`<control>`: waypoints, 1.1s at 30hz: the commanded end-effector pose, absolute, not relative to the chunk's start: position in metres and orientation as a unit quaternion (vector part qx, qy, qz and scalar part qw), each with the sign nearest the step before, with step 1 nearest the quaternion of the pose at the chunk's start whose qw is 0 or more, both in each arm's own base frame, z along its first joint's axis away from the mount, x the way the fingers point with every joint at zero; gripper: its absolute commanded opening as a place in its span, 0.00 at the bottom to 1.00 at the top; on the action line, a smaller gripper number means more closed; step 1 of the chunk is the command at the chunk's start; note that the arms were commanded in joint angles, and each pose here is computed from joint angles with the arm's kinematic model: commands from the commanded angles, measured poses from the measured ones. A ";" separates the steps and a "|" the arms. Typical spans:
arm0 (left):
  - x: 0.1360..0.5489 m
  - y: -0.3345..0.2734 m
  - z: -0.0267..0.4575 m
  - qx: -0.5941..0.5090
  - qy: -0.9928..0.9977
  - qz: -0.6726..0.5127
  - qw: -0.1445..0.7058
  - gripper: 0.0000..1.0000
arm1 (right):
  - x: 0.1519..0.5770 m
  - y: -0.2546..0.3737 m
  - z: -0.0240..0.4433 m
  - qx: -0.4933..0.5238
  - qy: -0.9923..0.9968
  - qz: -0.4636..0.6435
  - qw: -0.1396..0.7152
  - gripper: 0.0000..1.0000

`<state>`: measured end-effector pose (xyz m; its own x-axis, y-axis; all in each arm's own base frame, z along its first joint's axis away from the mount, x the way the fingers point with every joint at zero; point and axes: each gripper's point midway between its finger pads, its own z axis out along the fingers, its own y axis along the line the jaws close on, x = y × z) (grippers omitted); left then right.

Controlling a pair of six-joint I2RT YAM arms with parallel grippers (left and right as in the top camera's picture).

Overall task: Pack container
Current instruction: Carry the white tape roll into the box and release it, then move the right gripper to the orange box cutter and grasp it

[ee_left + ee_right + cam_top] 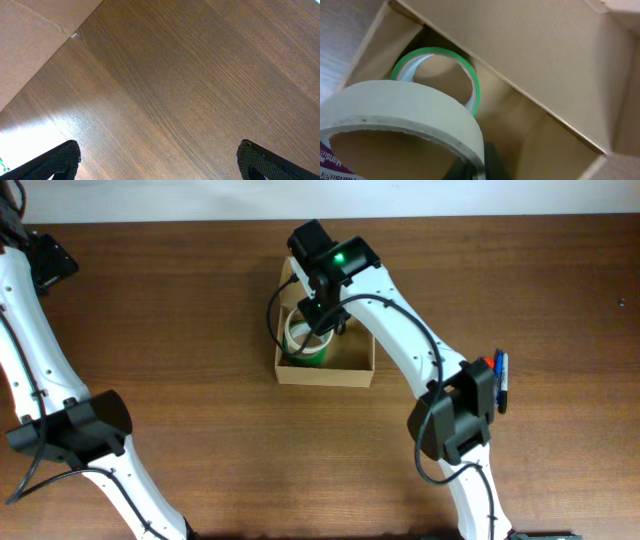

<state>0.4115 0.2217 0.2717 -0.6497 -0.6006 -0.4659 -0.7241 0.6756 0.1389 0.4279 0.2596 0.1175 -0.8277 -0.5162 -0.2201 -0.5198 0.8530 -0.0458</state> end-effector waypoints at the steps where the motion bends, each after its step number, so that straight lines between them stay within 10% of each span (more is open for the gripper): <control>1: 0.406 0.222 0.282 -0.380 0.888 0.155 0.207 1.00 | 0.426 0.264 0.094 -0.266 0.960 0.011 0.090 0.04; 14: 0.406 0.222 0.282 -0.380 0.888 0.155 0.207 1.00 | 0.433 0.267 0.063 -0.260 0.962 0.008 0.079 0.04; 20: 0.406 0.222 0.282 -0.380 0.888 0.155 0.207 1.00 | 0.435 0.267 0.072 -0.262 0.961 0.007 0.086 0.22; 33: 0.406 0.222 0.282 -0.380 0.888 0.155 0.207 1.00 | 0.438 0.207 0.313 -0.205 0.924 -0.050 0.320 0.35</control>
<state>0.4116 0.2218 0.2718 -0.6493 -0.6008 -0.4663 -0.7244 0.6753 0.1386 0.4446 0.2467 0.1976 -0.7972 -0.4968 -0.3430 -0.4779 0.8665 -0.1443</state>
